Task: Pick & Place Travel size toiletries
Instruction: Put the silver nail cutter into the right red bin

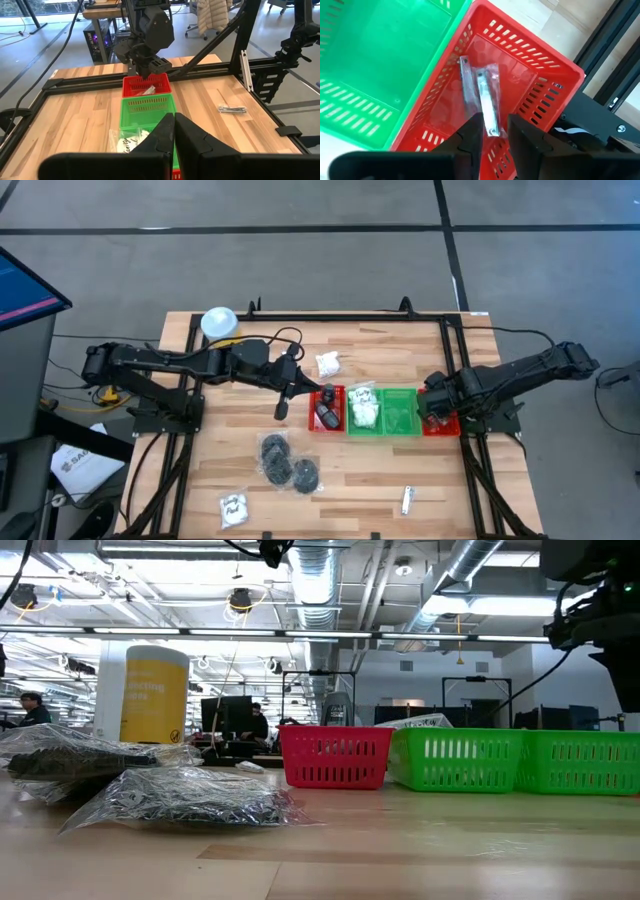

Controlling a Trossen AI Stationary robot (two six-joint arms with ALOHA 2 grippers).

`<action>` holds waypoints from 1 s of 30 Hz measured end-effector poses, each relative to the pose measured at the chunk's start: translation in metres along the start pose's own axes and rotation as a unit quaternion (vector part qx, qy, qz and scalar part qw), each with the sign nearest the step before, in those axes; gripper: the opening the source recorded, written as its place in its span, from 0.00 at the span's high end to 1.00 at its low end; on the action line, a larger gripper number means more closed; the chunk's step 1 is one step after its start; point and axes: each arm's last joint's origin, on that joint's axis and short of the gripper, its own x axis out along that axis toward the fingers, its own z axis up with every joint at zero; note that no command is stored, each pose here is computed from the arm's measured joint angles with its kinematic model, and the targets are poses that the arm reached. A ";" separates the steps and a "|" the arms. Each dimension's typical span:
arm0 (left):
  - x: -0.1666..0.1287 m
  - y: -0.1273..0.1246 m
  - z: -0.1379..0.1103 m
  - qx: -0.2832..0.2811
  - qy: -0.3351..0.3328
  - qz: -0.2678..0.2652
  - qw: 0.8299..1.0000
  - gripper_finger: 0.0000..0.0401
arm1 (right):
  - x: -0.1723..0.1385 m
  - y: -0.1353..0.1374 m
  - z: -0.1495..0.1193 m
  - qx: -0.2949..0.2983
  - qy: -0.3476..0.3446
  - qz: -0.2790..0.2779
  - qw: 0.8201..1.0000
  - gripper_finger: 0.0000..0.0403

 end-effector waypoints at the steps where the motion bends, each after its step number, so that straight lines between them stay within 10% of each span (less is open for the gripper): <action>1: 0.000 0.000 0.000 0.000 0.000 0.000 1.000 0.99 | 0.000 0.000 0.000 -0.004 0.000 0.000 1.000 0.80; 15: 0.000 0.000 0.000 0.000 0.000 0.000 1.000 0.99 | -0.010 0.021 0.001 -0.098 -0.003 0.118 0.988 0.81; 30: 0.000 0.000 0.000 0.000 0.000 0.000 1.000 0.99 | -0.021 0.062 -0.043 -0.333 -0.040 0.253 0.908 0.81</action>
